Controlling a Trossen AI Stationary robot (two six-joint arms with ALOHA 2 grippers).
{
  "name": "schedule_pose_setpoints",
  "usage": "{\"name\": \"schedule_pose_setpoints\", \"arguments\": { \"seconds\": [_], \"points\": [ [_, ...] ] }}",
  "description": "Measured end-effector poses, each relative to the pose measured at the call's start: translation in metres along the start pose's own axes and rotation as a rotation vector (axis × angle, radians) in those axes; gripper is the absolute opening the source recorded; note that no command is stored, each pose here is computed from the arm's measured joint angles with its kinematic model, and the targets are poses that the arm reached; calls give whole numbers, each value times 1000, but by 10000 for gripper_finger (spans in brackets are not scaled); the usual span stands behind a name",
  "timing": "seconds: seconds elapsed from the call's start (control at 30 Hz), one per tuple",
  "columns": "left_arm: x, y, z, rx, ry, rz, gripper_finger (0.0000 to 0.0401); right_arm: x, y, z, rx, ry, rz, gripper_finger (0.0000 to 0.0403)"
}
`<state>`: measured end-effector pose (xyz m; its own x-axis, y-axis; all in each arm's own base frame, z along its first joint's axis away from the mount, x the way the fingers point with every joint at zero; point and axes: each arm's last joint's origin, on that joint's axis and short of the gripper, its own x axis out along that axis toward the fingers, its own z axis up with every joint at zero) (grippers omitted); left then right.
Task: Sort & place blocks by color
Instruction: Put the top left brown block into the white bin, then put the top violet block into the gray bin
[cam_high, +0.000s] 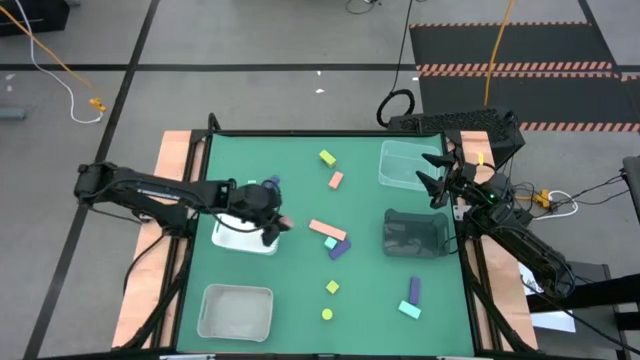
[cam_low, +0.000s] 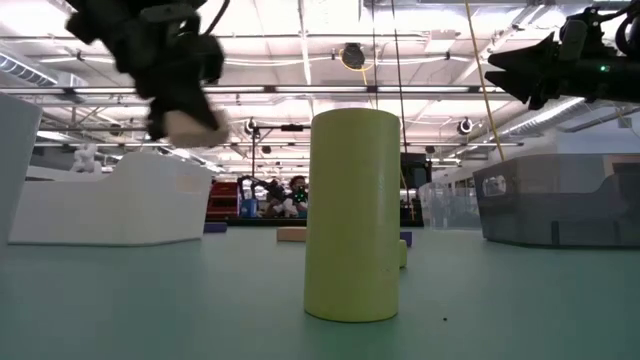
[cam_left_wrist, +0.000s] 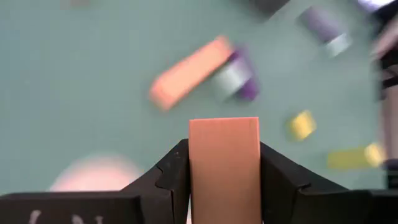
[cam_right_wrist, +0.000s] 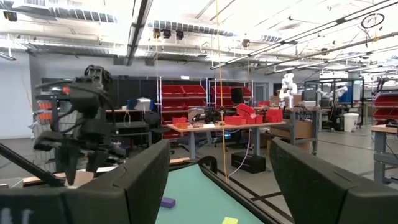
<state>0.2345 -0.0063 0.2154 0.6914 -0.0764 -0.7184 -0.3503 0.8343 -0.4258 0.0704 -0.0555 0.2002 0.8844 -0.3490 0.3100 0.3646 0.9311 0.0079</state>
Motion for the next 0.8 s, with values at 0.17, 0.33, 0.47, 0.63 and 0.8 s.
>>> {"name": "schedule_pose_setpoints", "arguments": {
  "seconds": [0.17,0.33,0.47,0.63,0.8],
  "points": [
    [-11,5,-22,-153,127,168,137,0,0,0,0,0,0,270],
    [-11,12,-34,-238,190,317,136,0,0,0,0,0,0,270],
    [-12,13,-34,-279,177,344,164,0,0,0,1,1,-1,270],
    [-11,13,-33,-315,159,349,197,0,0,0,2,3,-1,270],
    [-12,13,-33,-331,153,347,211,0,0,0,1,3,-1,270]
  ]
}}
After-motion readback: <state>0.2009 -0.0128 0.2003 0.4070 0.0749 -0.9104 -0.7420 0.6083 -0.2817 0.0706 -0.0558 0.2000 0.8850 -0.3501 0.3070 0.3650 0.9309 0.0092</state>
